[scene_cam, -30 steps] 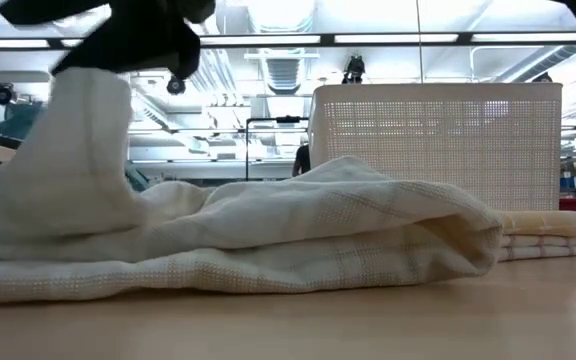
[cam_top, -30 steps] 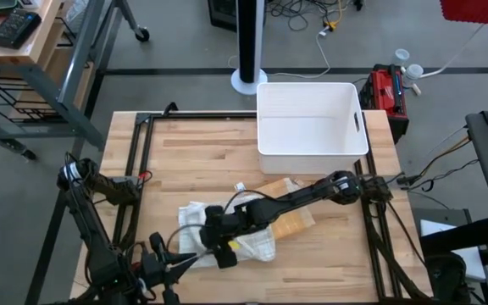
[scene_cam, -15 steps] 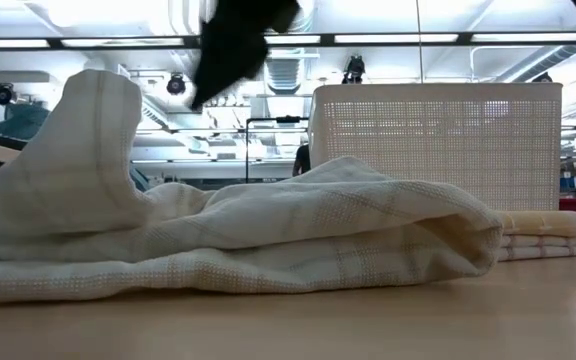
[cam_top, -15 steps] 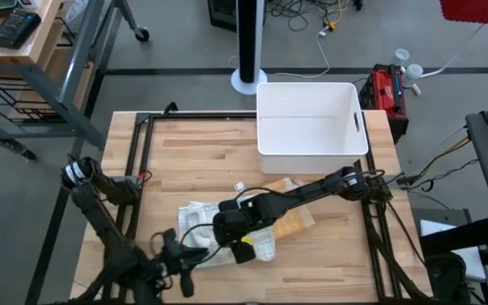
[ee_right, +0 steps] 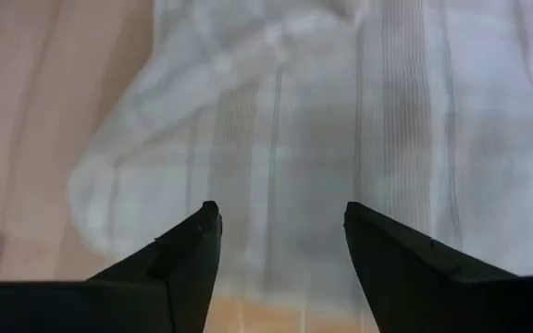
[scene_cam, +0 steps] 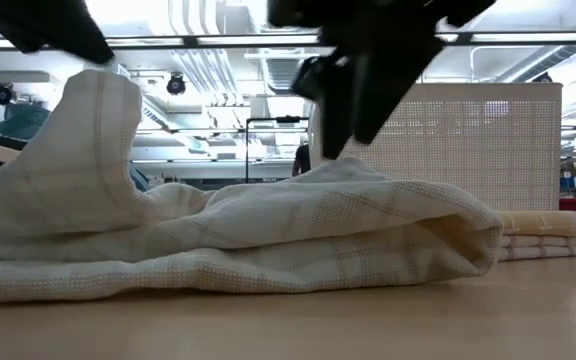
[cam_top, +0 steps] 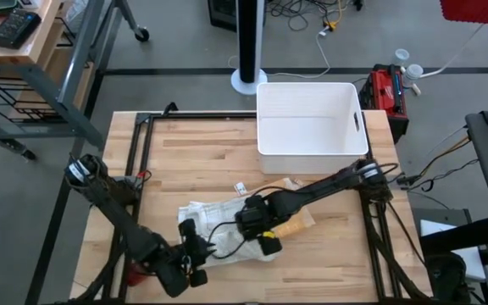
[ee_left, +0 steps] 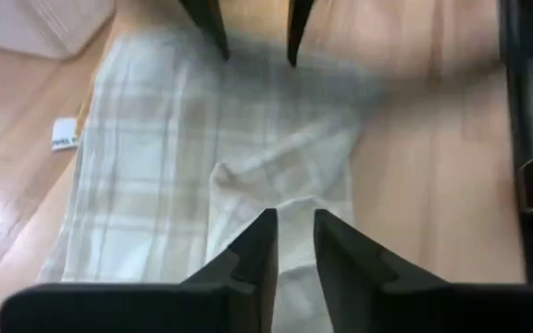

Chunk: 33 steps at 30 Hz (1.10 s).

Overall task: Fold towel
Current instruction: Fold the white checkered towel

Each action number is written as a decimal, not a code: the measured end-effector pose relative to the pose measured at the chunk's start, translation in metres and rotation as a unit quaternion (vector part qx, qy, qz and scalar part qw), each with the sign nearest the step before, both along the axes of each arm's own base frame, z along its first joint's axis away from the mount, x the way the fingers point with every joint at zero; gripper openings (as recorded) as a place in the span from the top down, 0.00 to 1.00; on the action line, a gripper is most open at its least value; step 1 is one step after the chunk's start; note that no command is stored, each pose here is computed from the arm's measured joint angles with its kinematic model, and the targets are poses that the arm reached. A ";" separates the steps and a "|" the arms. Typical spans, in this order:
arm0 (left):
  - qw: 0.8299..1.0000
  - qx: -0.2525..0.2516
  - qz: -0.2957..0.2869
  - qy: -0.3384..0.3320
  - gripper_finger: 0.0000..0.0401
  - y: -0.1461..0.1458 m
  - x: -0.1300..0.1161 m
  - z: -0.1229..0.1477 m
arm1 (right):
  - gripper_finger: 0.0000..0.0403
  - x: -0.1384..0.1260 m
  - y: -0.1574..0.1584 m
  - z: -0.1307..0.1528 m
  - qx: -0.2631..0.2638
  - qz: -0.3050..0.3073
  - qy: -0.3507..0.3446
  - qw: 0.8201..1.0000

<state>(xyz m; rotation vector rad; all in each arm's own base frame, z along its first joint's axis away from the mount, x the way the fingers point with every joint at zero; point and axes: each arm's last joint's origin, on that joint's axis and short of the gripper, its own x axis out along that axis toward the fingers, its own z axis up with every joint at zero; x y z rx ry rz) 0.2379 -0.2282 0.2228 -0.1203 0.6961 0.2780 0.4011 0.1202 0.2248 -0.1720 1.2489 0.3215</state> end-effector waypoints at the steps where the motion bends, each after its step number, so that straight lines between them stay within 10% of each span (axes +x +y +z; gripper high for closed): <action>1: 1.000 -0.002 -0.001 0.009 0.82 0.003 0.002 -0.002 | 0.44 -0.006 -0.002 0.002 0.002 -0.003 -0.002 1.000; 10: 0.998 0.024 -0.040 0.051 0.64 0.019 0.016 -0.006 | 0.39 -0.066 -0.019 0.032 0.038 -0.040 -0.069 0.996; 17: 0.988 -0.055 -0.090 0.110 0.60 0.030 0.030 -0.006 | 0.34 -0.104 -0.031 0.036 0.051 -0.072 -0.075 0.993; 33: 0.972 -0.098 -0.162 0.139 0.60 0.048 0.042 0.000 | 0.29 -0.130 -0.038 -0.003 0.055 -0.116 -0.039 0.991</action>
